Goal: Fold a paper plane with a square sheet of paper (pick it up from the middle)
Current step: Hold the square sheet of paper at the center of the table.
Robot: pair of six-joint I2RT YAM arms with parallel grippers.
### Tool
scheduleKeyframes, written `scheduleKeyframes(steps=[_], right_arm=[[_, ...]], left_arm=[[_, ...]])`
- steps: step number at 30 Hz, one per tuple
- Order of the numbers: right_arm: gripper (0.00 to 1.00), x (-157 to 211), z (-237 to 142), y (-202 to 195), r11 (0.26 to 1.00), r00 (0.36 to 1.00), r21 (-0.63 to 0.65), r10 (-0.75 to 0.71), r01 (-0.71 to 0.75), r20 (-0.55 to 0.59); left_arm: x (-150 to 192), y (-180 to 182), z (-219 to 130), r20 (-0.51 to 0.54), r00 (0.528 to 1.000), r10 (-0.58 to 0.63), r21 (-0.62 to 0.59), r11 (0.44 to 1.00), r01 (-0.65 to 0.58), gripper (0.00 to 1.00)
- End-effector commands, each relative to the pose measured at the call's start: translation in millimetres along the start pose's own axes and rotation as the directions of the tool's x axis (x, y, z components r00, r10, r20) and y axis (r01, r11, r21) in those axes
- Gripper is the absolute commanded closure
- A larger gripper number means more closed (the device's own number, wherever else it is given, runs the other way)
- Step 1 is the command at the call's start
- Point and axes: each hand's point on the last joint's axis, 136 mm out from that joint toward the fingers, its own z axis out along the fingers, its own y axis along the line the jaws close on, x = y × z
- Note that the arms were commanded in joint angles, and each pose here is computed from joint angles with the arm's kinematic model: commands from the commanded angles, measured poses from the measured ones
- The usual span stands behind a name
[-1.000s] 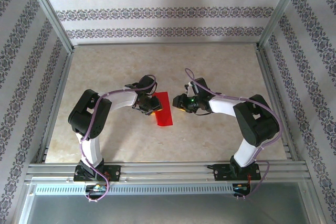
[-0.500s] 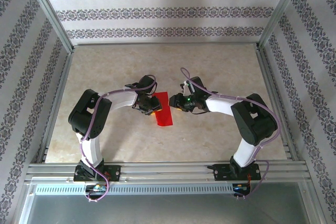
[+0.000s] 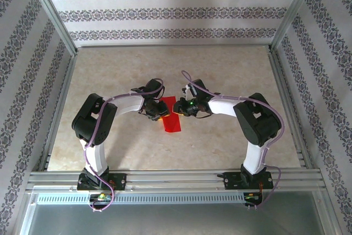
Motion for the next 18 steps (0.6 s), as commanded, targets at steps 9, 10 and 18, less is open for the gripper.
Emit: scheduleKeyframes(steps=[9,10,18], right_arm=[[0.8,9.8,15.0,-11.2,0.999,0.997,0.042,0.033,-0.03,-0.074],[0.8,9.8,15.6,-13.2,0.998,0.996,0.047,0.038,-0.035,-0.076],[0.81,27.5,21.3,-48.8,0.98,0.985,0.176,0.116,-0.093,-0.127]], left_arm=[[27.0,106.1,32.9,-0.053,0.992,-0.117,-0.36,0.929,0.09,0.73],[26.7,105.8,32.9,-0.053,0.992,-0.117,-0.359,0.929,0.09,0.73],[26.7,104.3,33.7,-0.055,0.992,-0.116,-0.351,0.932,0.089,0.73]])
